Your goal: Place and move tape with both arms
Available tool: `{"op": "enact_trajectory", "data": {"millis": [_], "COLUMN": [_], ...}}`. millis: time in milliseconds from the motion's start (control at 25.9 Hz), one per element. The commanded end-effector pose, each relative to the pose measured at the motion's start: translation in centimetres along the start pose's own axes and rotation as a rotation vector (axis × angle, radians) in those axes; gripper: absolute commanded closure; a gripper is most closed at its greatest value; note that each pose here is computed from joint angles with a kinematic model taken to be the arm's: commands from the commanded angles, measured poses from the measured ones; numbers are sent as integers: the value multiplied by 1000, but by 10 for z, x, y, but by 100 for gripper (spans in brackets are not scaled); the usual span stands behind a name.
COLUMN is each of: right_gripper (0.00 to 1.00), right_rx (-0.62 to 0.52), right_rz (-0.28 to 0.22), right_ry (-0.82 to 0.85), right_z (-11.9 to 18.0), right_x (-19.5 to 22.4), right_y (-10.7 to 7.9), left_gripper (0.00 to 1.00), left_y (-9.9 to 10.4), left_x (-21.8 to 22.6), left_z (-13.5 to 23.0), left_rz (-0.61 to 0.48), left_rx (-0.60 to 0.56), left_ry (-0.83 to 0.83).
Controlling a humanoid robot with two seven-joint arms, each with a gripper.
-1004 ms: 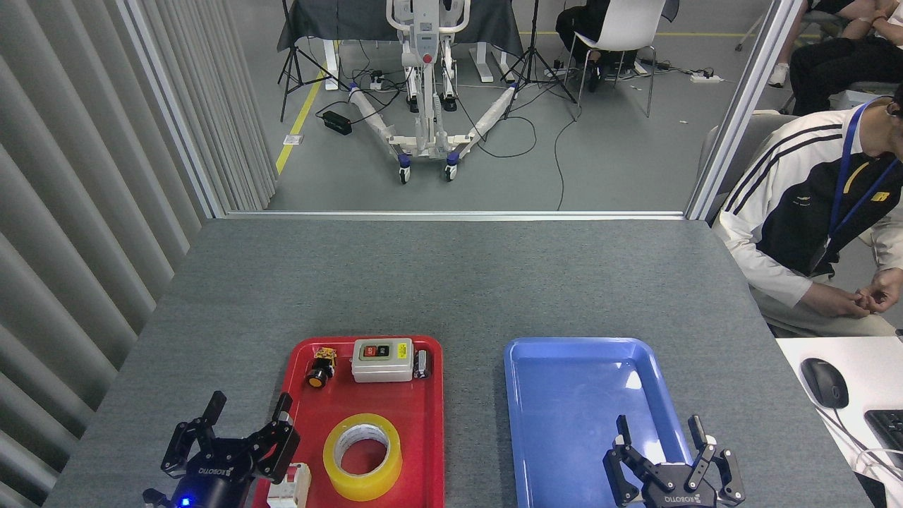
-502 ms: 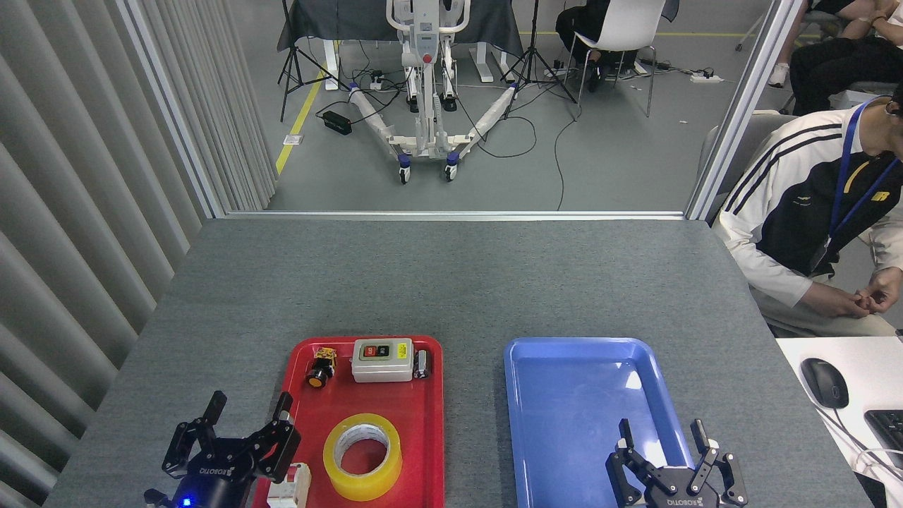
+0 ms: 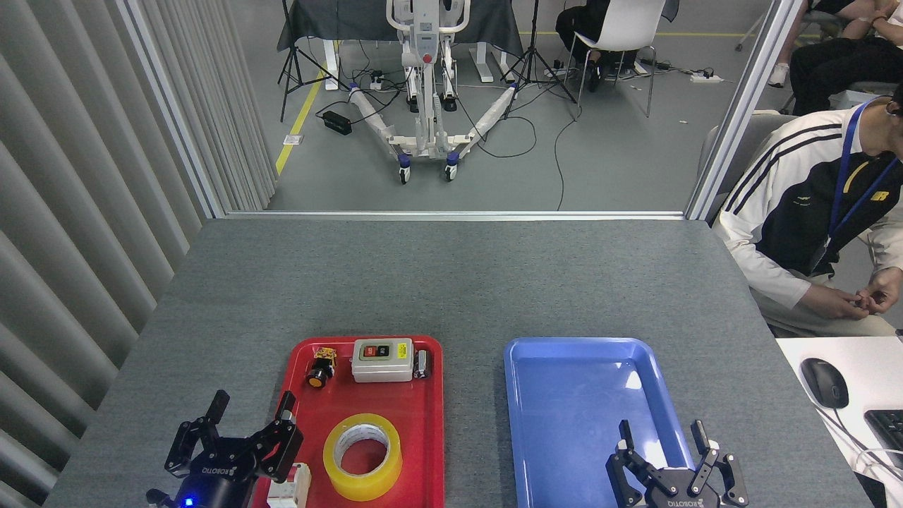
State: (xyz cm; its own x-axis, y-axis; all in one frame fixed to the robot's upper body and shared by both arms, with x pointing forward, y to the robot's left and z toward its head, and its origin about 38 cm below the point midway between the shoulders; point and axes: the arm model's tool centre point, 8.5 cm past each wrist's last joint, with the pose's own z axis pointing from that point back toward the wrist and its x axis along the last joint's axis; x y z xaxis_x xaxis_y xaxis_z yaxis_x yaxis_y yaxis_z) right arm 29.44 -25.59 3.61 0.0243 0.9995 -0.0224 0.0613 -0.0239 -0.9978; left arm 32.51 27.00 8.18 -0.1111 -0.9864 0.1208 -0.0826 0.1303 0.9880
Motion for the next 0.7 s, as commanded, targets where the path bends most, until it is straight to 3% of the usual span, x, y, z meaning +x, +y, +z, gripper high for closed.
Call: {"op": "enact_trajectory", "data": {"millis": [0, 657], "right_gripper": [0, 0], "right_rx": [6, 12], "right_rz": [-1, -3], "right_ry": [6, 10], "right_z": [2, 5], "right_x": [0, 0], "right_y": [2, 4], "left_gripper": [0, 0], "left_y": [0, 1], "left_x": [0, -1], "left_z": [0, -1], "left_rz": [2, -6], "left_rx": [-1, -2], "left_ry": [0, -10]}}
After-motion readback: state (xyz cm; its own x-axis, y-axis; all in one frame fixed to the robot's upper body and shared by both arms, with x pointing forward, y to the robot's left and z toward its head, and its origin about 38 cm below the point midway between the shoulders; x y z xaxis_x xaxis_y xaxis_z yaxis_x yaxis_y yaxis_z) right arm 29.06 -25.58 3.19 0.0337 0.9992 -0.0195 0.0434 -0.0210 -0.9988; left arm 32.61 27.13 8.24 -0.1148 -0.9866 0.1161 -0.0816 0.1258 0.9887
